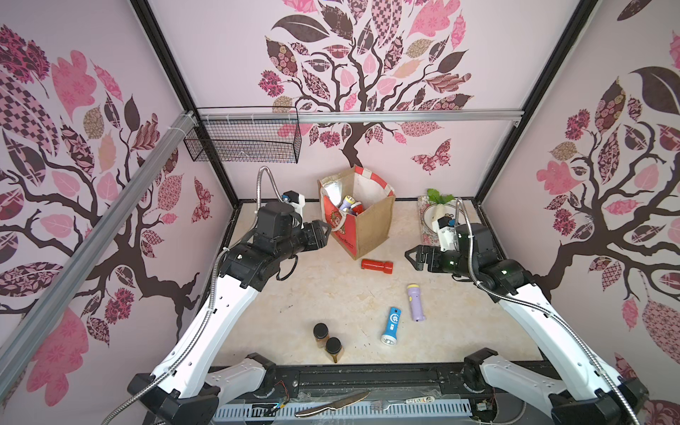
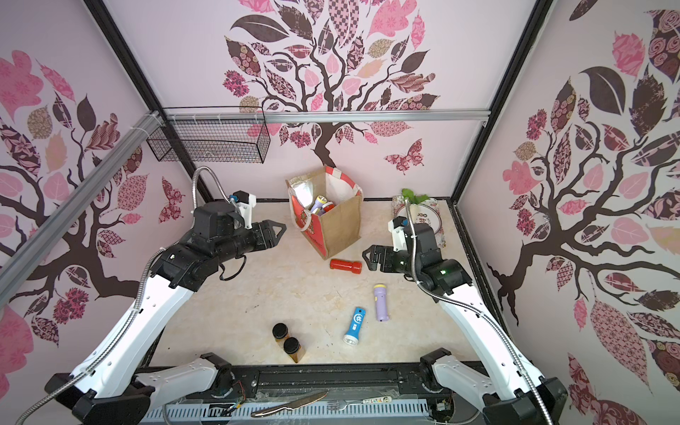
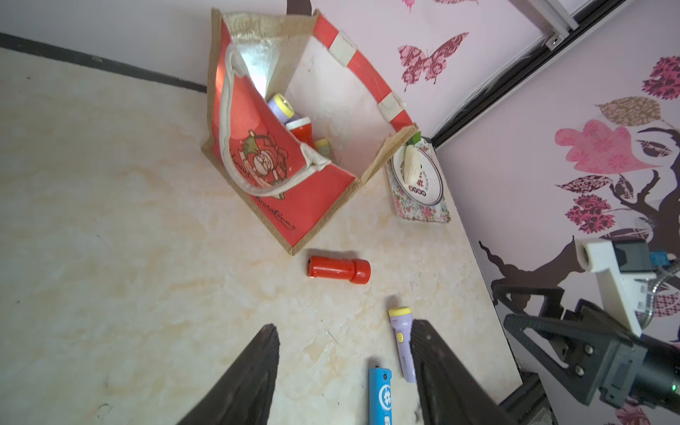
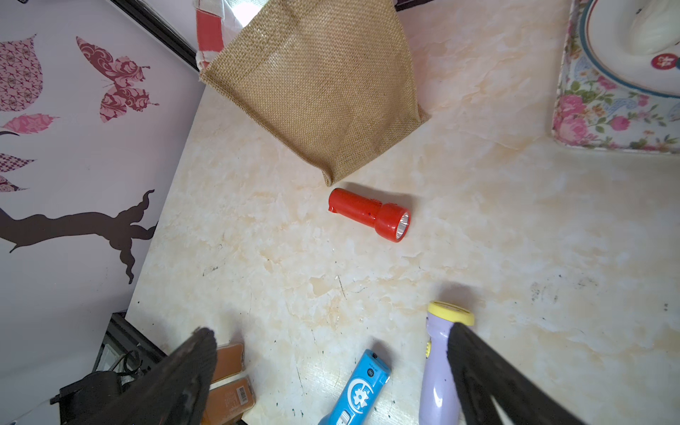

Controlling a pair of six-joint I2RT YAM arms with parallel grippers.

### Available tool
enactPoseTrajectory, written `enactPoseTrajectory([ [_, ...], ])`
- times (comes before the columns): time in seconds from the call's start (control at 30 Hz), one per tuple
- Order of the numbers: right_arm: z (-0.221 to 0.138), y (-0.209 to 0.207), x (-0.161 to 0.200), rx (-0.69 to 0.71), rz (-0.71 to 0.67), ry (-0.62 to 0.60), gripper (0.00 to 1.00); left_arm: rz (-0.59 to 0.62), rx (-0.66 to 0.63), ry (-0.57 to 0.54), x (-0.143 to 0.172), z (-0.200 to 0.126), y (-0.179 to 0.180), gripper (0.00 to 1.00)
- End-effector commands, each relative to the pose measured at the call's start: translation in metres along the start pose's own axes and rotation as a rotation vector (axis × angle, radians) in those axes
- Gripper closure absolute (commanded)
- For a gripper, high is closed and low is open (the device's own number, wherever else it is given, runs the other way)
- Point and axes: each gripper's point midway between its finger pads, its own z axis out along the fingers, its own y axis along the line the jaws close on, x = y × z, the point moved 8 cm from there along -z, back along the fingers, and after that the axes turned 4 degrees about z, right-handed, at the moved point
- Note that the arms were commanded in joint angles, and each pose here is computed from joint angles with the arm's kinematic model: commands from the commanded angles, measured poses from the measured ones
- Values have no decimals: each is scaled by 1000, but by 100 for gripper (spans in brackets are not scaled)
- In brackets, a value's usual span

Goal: Put the flashlights into the tote bags
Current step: Pick up the flashlight from the center of the board.

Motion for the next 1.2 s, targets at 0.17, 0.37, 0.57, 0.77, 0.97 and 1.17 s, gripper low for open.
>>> enactPoseTrajectory([
  [0.17,10,-4,5,-32,-7,9,0,29,36,83,40,-14,11,34],
  [0.37,23,-10,11,-39,0,21,0,23,23,100,59,-20,20,29],
  [0.57,53,-16,13,-58,17,70,0,32,23,129,74,-16,27,25],
  [0.77,82,-21,14,-95,-29,106,0,7,-28,160,77,-6,36,25],
  [0.97,112,-25,12,-134,-13,127,0,-60,-16,186,79,5,41,25],
  [1.17,140,-35,10,-104,-9,145,0,-76,-14,225,78,12,40,25],
])
